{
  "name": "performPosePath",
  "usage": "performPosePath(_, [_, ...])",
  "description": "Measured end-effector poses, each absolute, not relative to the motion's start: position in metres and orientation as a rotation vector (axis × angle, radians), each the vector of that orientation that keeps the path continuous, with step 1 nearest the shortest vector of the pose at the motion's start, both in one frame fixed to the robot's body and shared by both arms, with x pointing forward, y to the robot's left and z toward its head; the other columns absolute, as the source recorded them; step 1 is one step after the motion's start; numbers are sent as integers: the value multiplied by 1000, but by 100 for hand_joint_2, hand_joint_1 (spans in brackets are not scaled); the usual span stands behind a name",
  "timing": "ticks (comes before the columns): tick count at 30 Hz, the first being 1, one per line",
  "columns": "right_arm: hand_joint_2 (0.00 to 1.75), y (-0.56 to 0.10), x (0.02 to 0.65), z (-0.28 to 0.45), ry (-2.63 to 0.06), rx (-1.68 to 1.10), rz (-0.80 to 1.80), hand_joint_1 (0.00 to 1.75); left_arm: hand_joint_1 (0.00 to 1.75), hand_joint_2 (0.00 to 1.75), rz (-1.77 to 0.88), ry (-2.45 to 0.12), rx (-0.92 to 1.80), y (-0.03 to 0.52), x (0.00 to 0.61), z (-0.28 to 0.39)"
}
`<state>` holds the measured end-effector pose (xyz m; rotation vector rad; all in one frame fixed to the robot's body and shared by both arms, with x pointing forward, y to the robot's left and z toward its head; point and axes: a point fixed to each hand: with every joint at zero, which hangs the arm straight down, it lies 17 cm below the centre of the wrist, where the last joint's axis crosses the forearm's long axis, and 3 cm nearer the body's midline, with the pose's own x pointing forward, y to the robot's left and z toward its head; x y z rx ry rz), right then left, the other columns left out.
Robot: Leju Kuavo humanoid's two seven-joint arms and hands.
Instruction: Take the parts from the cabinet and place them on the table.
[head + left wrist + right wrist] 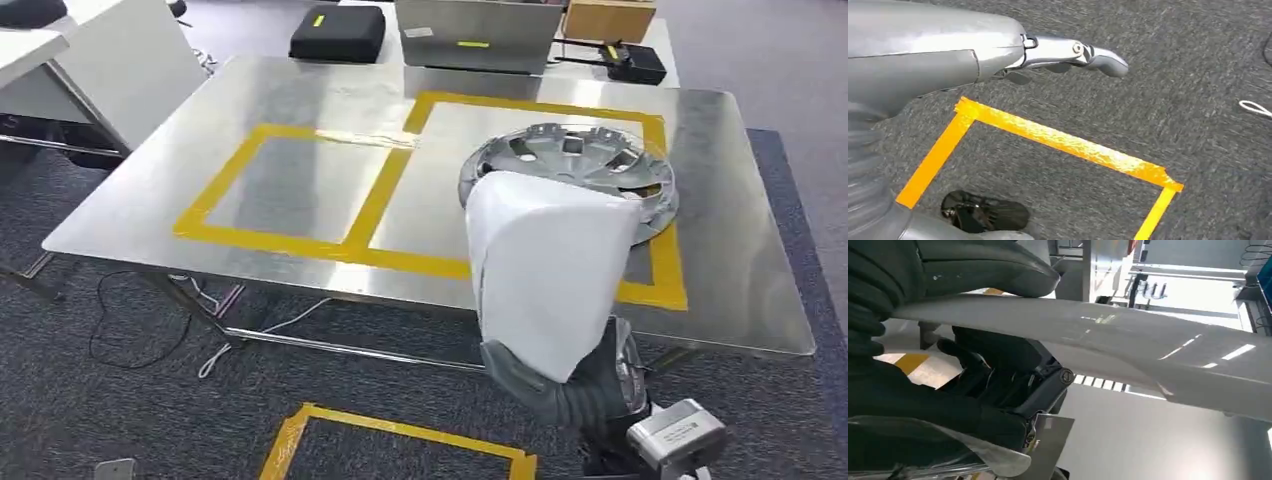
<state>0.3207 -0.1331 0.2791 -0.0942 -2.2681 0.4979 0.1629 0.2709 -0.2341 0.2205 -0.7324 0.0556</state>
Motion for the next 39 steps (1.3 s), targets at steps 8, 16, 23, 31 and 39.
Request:
performPosePath(8, [175,-122,326,283,-2267,-67,525,175,0,175,35,-732,218,270,166,-234])
performPosePath(16, [175,-104,334,292,-2272,-40,578,175,0,175,-1,-735,213,267,169,-234])
performPosePath(23, [175,-91,346,305,-2282,-15,630,175,0,175,-29,-746,209,266,180,-231])
performPosePath(31, [175,-73,355,315,-2284,12,679,175,0,175,-60,-754,206,264,189,-229])
performPosePath(39, [175,-52,361,318,-2265,55,723,175,0,175,-88,-755,208,264,194,-229])
